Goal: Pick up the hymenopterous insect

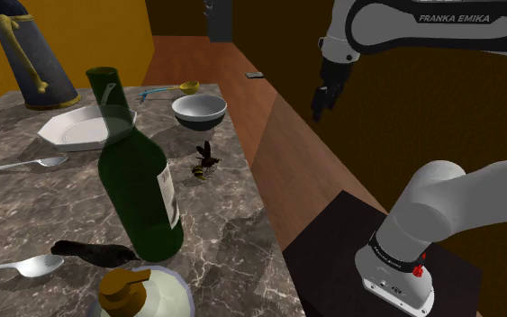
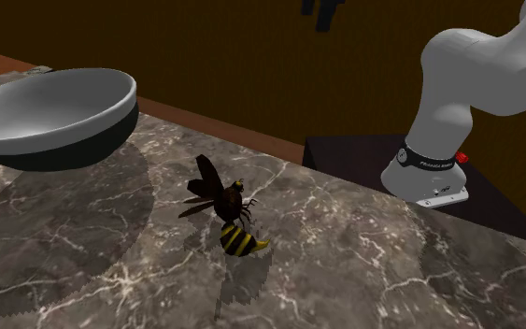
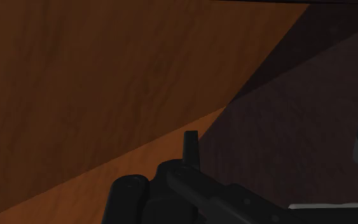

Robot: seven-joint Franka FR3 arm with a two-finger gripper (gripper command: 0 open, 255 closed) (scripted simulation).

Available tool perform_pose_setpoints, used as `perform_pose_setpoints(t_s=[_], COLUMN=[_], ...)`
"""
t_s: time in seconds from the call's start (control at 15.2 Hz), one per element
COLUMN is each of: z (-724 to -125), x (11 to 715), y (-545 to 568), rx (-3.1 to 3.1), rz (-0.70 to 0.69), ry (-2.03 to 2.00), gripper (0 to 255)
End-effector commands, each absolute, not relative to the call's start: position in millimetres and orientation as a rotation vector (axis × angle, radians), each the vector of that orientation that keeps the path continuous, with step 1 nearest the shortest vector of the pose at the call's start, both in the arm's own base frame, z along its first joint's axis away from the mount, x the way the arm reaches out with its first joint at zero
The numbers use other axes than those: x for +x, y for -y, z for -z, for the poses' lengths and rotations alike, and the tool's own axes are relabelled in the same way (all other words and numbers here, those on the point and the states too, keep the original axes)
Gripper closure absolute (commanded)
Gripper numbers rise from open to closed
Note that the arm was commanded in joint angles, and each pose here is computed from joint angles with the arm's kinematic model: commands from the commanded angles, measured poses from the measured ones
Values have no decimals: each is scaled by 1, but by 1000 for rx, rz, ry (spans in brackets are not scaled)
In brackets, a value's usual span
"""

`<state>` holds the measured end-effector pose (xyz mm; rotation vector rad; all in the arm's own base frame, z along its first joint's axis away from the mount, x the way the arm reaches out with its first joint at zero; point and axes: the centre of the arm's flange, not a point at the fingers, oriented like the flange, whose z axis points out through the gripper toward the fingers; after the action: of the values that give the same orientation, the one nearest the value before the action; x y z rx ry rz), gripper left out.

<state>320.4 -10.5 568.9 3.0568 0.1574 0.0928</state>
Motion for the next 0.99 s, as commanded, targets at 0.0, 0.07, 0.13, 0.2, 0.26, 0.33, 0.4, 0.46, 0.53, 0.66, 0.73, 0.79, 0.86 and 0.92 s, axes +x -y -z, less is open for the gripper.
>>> perform_pose_setpoints(t_s=[0.0, 0.07, 0.13, 0.2, 0.26, 0.33, 0.4, 0.46, 0.53, 0.66, 0.73, 0.79, 0.86, 0.92], z=[-569, -567, -565, -563, -561, -559, -557, -555, -552, -548, -546, -544, -541, -539], x=[320, 323, 325, 328, 330, 333, 337, 340, 343, 351, 355, 359, 363, 367], y=[11, -3, -16, -29, -42, -56, -69, -82, -95, -121, -134, -146, -159, -172], rx=[3057, 3055, 3054, 3052, 3051, 3049, 3047, 3045, 3043, 3038, 3036, 3033, 3030, 3028], rz=[-93, -92, -91, -90, -90, -89, -88, -87, -87, -85, -84, -83, -83, -82], ry=[-157, -138, -119, -100, -80, -61, -42, -23, -4, 35, 54, 73, 92, 111], gripper=[0, 0, 0, 0, 0, 0, 0, 0, 0, 0, 0, 0, 0, 0])
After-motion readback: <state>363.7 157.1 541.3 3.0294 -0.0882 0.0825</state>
